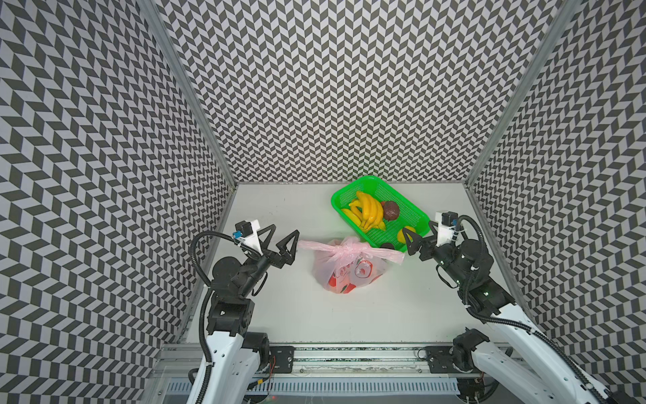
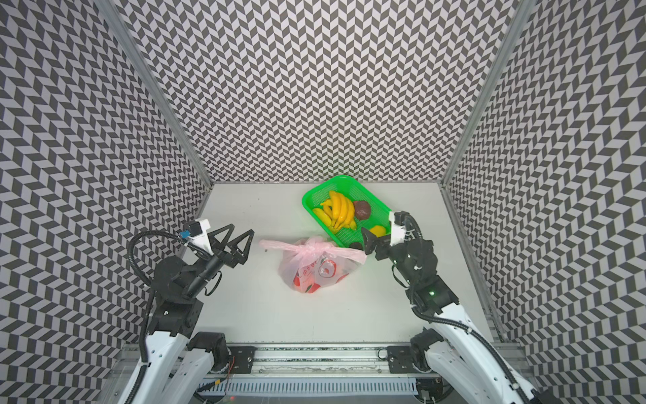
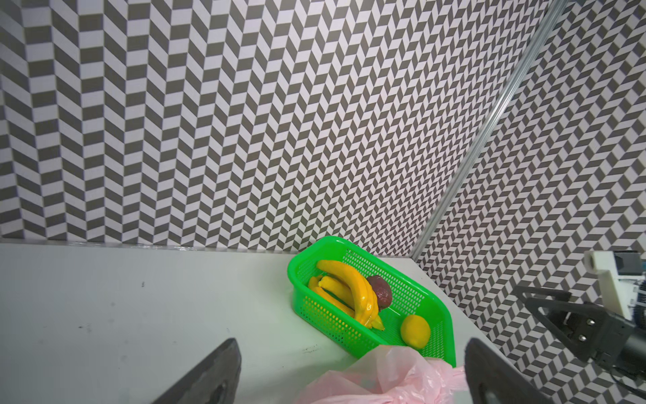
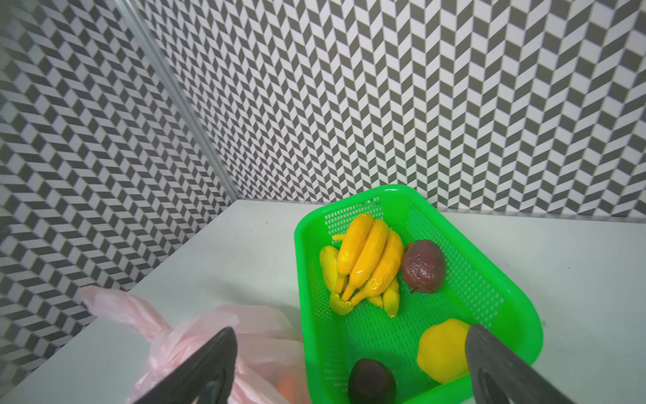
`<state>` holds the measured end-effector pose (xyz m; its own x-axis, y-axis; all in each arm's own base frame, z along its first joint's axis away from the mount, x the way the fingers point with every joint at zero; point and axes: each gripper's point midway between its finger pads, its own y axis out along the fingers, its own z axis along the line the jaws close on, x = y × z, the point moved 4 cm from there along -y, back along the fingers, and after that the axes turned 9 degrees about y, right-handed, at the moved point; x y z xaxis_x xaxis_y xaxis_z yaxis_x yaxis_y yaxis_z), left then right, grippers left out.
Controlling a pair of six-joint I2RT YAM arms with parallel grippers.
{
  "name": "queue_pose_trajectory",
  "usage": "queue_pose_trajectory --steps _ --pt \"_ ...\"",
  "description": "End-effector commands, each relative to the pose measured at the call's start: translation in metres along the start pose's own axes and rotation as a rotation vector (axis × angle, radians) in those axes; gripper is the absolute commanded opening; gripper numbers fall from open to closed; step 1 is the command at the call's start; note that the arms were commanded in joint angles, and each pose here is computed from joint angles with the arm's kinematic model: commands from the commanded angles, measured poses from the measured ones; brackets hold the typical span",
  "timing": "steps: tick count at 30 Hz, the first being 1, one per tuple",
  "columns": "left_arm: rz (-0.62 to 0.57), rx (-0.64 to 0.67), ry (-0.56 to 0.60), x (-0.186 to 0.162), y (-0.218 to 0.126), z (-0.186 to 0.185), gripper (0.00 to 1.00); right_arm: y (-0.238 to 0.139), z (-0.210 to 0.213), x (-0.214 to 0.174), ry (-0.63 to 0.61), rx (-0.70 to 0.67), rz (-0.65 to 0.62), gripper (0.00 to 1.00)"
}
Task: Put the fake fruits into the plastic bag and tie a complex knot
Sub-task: 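Open both grippers and release the pink bag handles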
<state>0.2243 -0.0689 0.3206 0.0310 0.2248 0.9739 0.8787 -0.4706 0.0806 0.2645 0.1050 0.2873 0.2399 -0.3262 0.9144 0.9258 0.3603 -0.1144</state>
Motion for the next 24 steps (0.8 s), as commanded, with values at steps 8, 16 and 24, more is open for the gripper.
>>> queue_pose_trajectory --steps 8,16,24 --pt "0.007 0.112 0.133 0.007 -0.009 0.011 1.0 -0.033 -0.067 0.034 0.054 -0.352 -0.255 0.99" --pt "0.019 0.099 0.142 -0.003 -0.007 0.012 1.0 -0.046 -0.123 0.003 0.101 -0.552 -0.353 0.99" --pt "0.034 0.089 0.11 -0.017 -0.005 0.014 1.0 -0.027 -0.146 -0.033 0.028 -0.569 -0.284 0.99"
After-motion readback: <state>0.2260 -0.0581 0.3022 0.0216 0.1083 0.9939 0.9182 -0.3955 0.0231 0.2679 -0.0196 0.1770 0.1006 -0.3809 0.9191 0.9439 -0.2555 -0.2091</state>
